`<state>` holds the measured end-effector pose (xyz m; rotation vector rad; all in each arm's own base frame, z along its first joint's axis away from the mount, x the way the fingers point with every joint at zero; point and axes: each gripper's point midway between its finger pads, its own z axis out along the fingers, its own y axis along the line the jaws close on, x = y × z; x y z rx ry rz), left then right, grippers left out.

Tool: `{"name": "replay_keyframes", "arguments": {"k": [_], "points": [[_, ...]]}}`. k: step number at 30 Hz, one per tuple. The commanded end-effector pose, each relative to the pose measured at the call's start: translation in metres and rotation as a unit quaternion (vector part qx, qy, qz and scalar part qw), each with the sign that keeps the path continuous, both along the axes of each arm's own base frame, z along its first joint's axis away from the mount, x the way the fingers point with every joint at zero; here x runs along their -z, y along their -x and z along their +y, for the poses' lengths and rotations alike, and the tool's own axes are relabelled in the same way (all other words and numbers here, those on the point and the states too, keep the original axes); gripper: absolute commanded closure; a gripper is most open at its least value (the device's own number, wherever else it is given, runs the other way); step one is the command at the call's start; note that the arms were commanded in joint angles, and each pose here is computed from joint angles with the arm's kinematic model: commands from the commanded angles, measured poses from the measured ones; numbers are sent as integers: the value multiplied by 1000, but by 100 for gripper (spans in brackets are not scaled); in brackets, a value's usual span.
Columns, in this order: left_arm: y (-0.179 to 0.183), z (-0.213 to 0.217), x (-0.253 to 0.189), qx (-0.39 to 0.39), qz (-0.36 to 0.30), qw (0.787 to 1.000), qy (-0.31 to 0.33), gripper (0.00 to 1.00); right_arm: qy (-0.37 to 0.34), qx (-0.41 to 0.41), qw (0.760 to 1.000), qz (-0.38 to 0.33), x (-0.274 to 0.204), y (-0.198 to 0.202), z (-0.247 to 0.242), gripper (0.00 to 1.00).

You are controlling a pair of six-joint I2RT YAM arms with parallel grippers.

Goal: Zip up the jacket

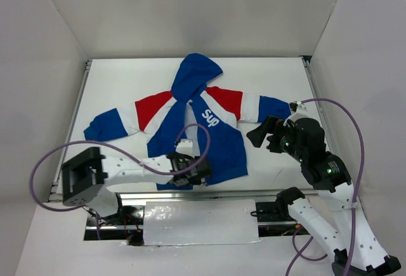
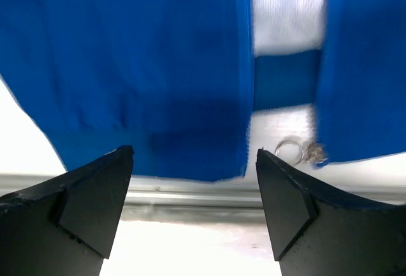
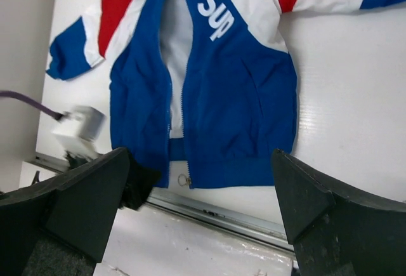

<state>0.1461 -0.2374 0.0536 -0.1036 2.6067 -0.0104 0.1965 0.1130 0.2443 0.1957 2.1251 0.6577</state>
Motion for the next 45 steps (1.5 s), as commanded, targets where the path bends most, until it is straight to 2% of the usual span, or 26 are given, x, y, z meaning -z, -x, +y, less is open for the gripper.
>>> {"name": "replay_keyframes", "arguments": {"k": [1,3,7,15,18,28,37,39,41,42,45], "points": [[13,-26,-5,-18,-16,1000,0,10,-3,-14,999,-40,-12,0,3,0],[19,-27,9,-25,-6,999,-29,11,-1,-17,999,-38,-11,1,4,0],[22,-30,20,-24,3,1000,-13,15,-9,-35,998,-42,-12,1,11,0],[13,-16,8,-53,-21,998,-22,16,-14,-52,998,-39,-8,2,17,0],[8,-6,17,-64,-13,997,-27,24,-15,-58,997,-38,-7,3,19,0],[2,-5,18,-67,-13,998,-19,28,-16,-67,997,-34,-4,5,21,0],[4,-11,23,-57,-4,998,-9,27,-14,-72,997,-27,2,3,24,0],[4,-9,24,-61,-5,998,-13,32,-14,-72,997,-27,2,3,24,0],[5,-7,25,-62,-4,998,-15,32,-14,-73,997,-27,3,3,24,0],[5,-6,24,-63,-4,998,-13,37,-13,-73,997,-26,3,3,24,0],[6,-4,23,-66,-6,998,-12,39,-13,-74,997,-23,5,2,24,0]]}}
